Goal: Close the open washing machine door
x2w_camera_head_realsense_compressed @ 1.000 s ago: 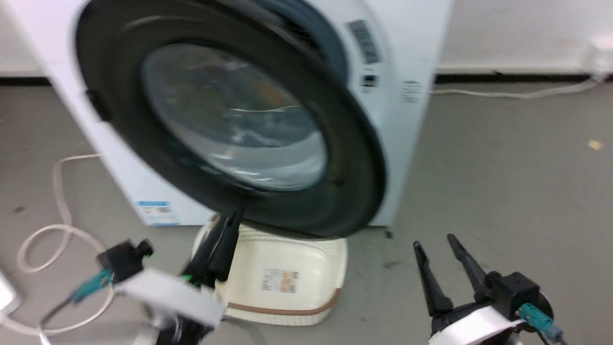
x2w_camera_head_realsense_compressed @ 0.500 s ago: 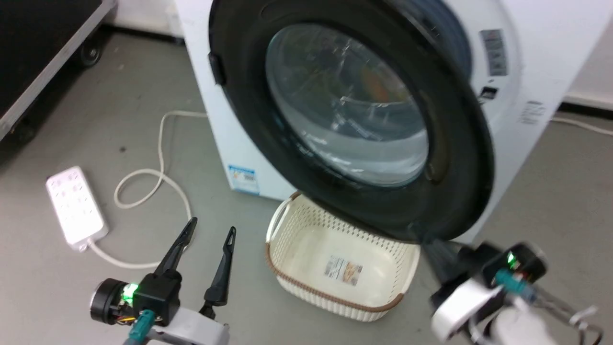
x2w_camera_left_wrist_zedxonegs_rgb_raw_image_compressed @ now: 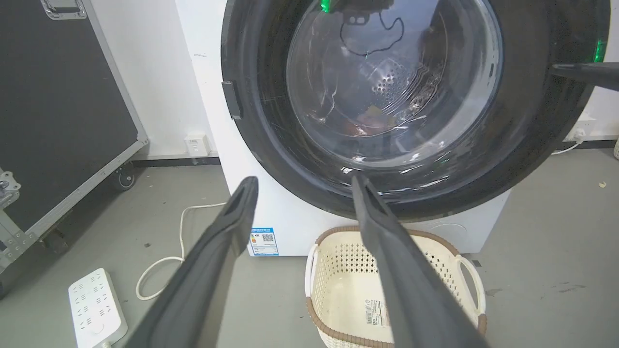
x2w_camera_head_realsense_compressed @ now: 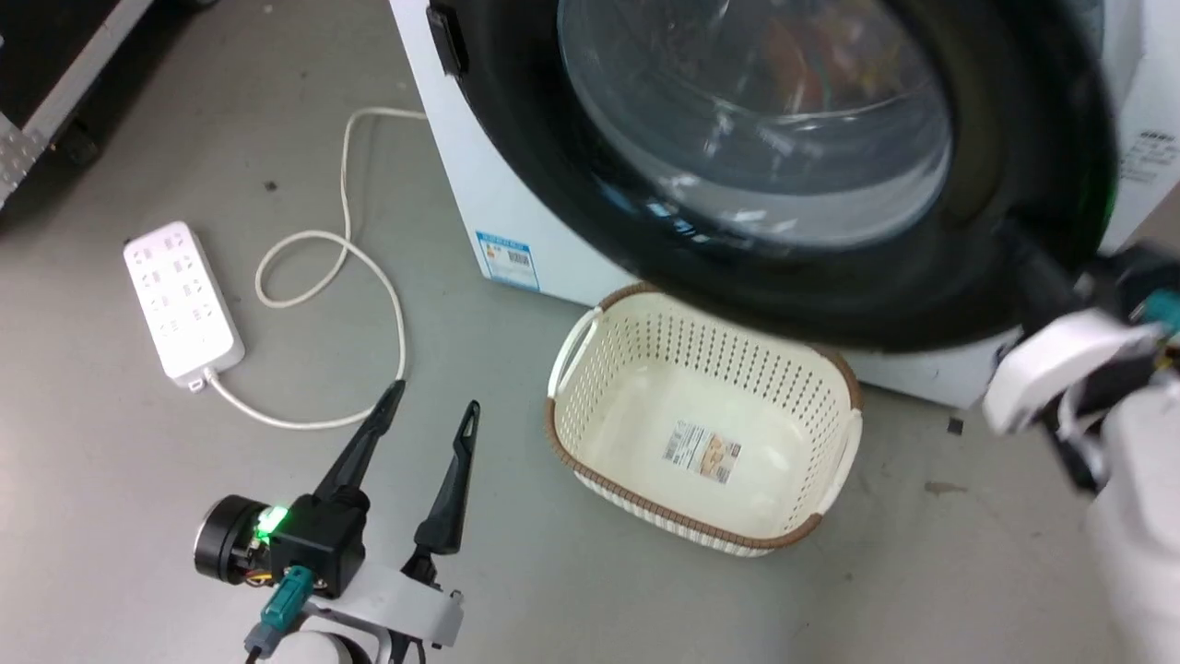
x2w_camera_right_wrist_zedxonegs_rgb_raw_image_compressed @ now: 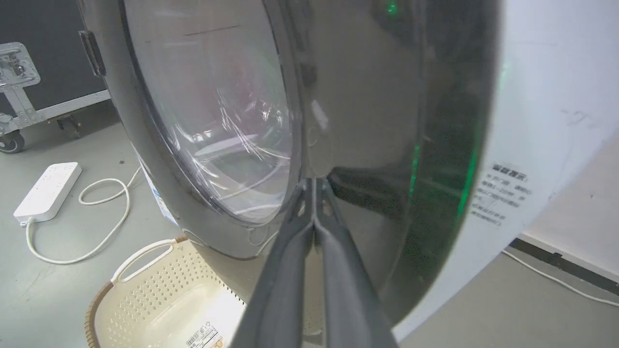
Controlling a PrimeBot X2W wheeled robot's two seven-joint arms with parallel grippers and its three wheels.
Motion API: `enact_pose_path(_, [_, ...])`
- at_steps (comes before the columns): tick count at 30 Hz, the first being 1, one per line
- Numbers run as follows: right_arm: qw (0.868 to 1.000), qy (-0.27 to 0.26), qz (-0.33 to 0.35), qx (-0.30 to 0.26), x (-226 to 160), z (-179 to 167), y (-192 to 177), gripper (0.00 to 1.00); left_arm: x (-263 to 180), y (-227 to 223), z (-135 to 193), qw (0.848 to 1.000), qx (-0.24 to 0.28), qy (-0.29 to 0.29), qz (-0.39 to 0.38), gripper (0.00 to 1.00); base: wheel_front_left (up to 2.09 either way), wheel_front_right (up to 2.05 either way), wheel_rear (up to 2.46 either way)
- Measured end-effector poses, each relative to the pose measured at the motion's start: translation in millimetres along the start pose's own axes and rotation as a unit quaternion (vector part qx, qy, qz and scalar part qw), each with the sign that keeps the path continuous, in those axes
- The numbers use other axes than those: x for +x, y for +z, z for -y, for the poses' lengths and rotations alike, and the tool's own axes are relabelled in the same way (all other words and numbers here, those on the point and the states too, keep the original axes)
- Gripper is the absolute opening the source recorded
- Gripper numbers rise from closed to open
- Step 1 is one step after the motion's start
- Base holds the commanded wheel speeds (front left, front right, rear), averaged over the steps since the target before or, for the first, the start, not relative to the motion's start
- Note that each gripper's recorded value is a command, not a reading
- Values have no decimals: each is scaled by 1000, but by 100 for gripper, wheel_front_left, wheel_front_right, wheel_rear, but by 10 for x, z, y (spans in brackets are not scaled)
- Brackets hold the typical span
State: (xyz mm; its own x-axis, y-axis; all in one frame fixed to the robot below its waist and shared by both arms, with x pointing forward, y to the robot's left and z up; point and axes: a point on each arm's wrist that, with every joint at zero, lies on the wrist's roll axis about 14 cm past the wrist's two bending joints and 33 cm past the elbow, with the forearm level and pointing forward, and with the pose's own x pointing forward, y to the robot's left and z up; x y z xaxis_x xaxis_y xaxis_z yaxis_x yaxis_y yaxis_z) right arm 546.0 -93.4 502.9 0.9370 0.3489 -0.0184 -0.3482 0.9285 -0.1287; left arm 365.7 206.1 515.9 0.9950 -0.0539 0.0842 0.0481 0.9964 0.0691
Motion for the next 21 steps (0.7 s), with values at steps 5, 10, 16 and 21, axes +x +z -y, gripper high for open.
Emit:
enact_pose_path(5, [999, -44, 1, 9, 216, 309, 49, 0, 86, -59, -4, 1000, -1, 0, -7, 100, 0, 0, 0])
enact_pose_path(10, [997, -77, -2, 23, 355, 525, 59, 0, 175, -100, 9, 1000, 0, -3, -10, 100, 0, 0, 0])
enact_pose_path(16, [996, -92, -2, 16, 501, 647, 81, 0, 273, -142, -23, 1000, 3, -1, -13, 100, 0, 0, 0])
enact_pose_path(21, [995, -94, -6, 17, 506, 623, 55, 0, 302, -154, -27, 1000, 4, 2, -13, 100, 0, 0, 0])
